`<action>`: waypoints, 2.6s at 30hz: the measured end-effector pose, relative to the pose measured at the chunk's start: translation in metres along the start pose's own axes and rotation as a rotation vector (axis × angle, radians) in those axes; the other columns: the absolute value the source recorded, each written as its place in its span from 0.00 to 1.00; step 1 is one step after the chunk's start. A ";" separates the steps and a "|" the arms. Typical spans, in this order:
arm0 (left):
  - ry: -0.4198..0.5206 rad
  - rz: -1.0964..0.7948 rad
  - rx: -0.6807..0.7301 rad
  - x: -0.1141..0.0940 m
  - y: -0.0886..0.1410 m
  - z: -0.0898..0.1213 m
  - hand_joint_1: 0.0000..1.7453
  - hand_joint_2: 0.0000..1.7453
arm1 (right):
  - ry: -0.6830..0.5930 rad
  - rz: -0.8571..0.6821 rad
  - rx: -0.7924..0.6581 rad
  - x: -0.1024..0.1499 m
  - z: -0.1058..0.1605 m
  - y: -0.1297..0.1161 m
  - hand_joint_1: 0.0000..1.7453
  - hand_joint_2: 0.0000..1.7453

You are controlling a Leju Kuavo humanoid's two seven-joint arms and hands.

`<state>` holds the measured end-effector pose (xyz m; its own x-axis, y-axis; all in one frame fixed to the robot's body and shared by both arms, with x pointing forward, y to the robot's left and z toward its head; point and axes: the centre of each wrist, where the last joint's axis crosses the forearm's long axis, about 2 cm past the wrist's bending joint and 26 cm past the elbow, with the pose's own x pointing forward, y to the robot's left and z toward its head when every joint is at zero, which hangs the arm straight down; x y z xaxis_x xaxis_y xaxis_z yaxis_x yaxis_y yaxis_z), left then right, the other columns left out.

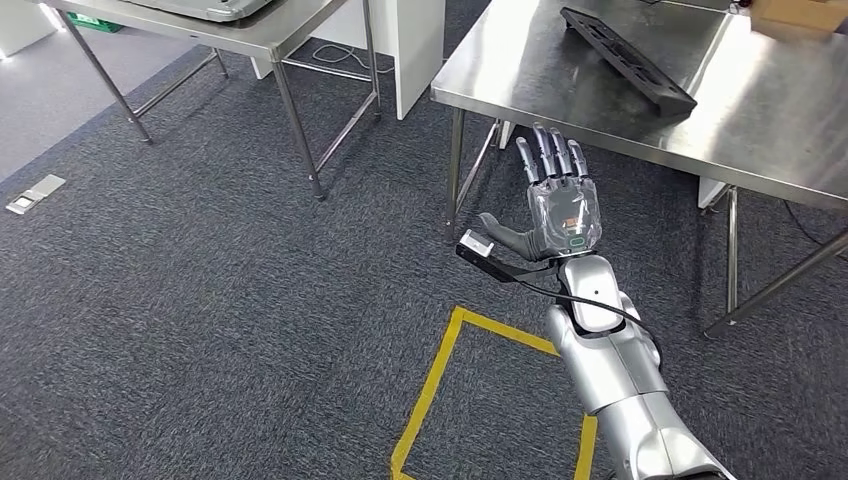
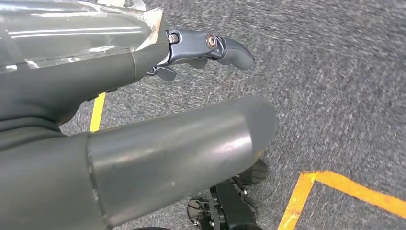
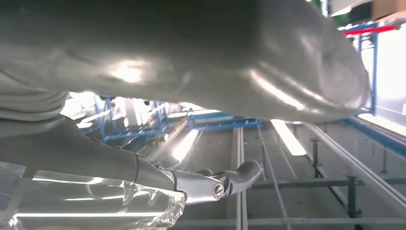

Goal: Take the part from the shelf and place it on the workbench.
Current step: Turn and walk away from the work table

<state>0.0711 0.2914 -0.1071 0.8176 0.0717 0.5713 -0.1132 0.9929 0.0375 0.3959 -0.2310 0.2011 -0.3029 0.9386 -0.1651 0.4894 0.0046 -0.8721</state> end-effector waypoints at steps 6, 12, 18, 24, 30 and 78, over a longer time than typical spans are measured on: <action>0.008 0.001 0.002 -0.004 0.001 0.002 0.00 0.00 | -0.004 -0.014 -0.018 0.004 -0.009 -0.004 0.00 0.00; 0.005 0.003 0.004 -0.003 0.001 0.001 0.00 0.00 | -0.005 -0.025 -0.008 0.004 -0.008 -0.002 0.00 0.00; -0.002 -0.001 0.005 0.000 0.001 0.000 0.00 0.00 | -0.007 -0.023 -0.016 0.003 -0.011 -0.004 0.00 0.00; -0.009 -0.008 0.003 0.003 0.001 -0.001 0.00 0.00 | -0.003 -0.020 -0.010 0.000 -0.007 -0.001 0.00 0.00; -0.007 -0.009 0.001 0.004 -0.001 -0.002 0.00 0.00 | 0.004 -0.014 0.013 0.000 0.003 0.006 0.00 0.00; -0.040 0.007 0.073 0.017 0.004 -0.008 0.00 0.00 | 0.003 -0.191 -0.005 0.043 0.000 0.008 0.00 0.00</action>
<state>0.0890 0.2973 -0.1034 0.7934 0.0735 0.6043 -0.1612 0.9826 0.0922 0.3868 -0.1904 0.1867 -0.3878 0.9217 0.0046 0.4274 0.1842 -0.8851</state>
